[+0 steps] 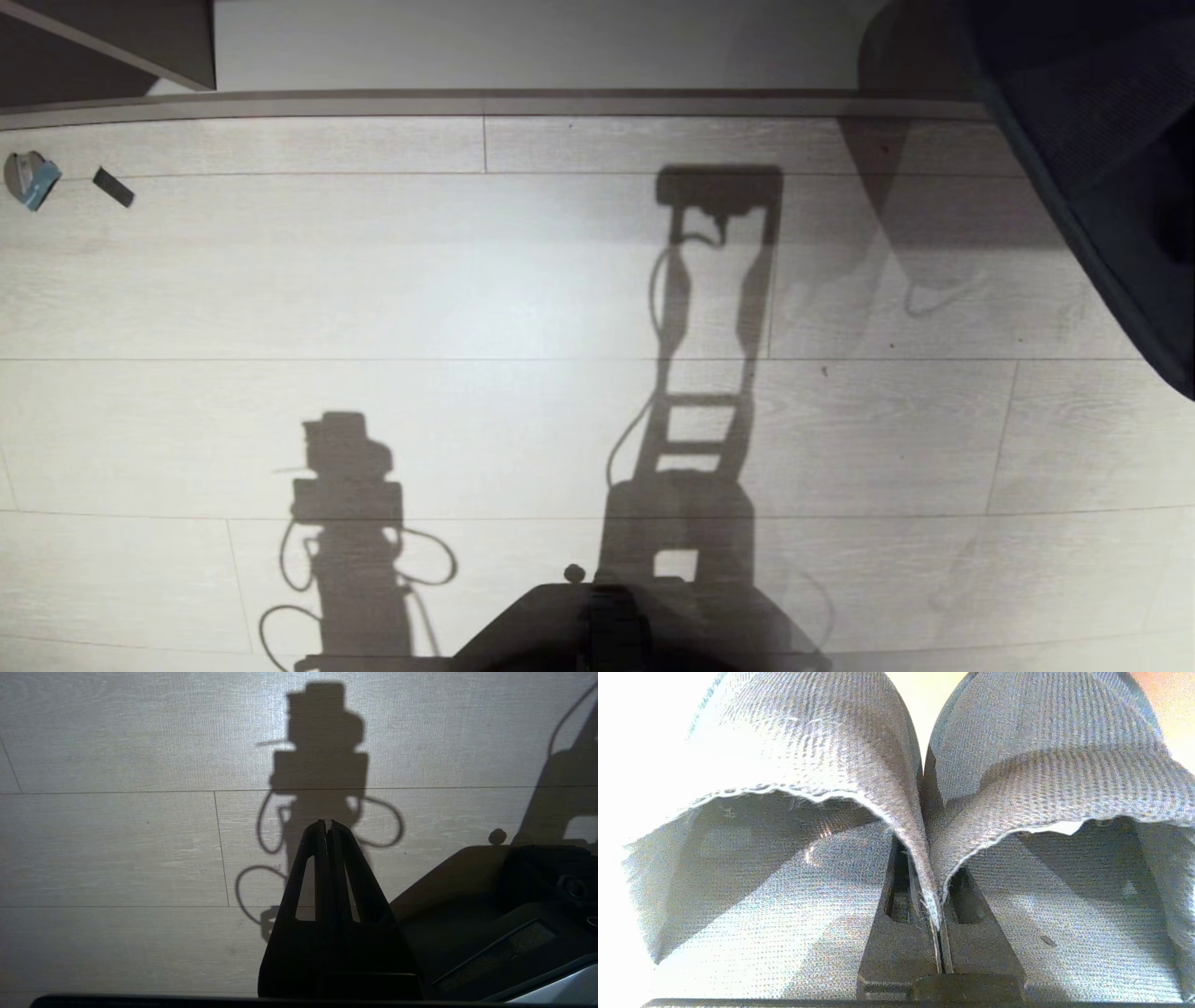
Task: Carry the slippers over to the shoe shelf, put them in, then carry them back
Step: Place the slippers on the floor
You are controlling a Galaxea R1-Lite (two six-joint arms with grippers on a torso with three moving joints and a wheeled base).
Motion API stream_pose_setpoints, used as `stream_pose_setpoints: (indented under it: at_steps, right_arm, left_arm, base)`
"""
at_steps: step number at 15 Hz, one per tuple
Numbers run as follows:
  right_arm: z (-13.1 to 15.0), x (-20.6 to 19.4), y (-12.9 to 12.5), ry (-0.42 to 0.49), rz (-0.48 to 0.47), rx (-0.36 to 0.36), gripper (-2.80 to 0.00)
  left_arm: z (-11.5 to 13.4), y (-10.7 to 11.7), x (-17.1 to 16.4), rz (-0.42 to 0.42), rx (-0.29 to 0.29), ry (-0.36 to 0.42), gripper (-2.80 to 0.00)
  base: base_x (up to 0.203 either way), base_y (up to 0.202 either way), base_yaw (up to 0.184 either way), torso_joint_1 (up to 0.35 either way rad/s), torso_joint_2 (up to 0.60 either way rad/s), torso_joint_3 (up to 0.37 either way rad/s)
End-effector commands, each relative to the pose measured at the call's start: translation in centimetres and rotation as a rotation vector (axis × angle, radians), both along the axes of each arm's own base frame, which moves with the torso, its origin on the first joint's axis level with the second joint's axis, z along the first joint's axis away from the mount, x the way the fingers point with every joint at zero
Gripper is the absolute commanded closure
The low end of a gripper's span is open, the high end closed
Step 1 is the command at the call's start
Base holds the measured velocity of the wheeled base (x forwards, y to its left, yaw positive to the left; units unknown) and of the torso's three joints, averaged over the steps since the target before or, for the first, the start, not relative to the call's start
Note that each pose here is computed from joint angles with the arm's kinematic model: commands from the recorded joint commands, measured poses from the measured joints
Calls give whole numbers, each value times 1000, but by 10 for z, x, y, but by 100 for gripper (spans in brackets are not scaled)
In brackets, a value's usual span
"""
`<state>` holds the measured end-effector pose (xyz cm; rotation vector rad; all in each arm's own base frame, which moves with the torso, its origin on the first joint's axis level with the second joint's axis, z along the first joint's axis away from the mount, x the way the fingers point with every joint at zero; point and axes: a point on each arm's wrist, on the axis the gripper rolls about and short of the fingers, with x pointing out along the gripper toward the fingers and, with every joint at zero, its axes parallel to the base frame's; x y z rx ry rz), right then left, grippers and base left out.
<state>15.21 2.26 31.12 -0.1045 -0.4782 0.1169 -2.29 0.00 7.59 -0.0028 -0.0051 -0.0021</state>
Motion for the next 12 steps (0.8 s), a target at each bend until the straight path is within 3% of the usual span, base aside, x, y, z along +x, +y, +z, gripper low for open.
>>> stream_pose_setpoints:
  at_steps: [1,5,12]
  right_arm:
    - [-7,-78,-11,-83,1,6,0]
    - [-69,-146,-22,3,-12,-12,0]
    - [-162,-195,-23,148,-117,-14,0]
  left_arm:
    - [0,0,0,1,1,0,0]
    - [0,0,0,0,0,-1,0]
    - [0,0,0,-1,0,-1,0]
  base:
    - [0,0,0,0,0,0]
    - [0,0,0,0,0,0]
    - [0,0,0,0,0,0]
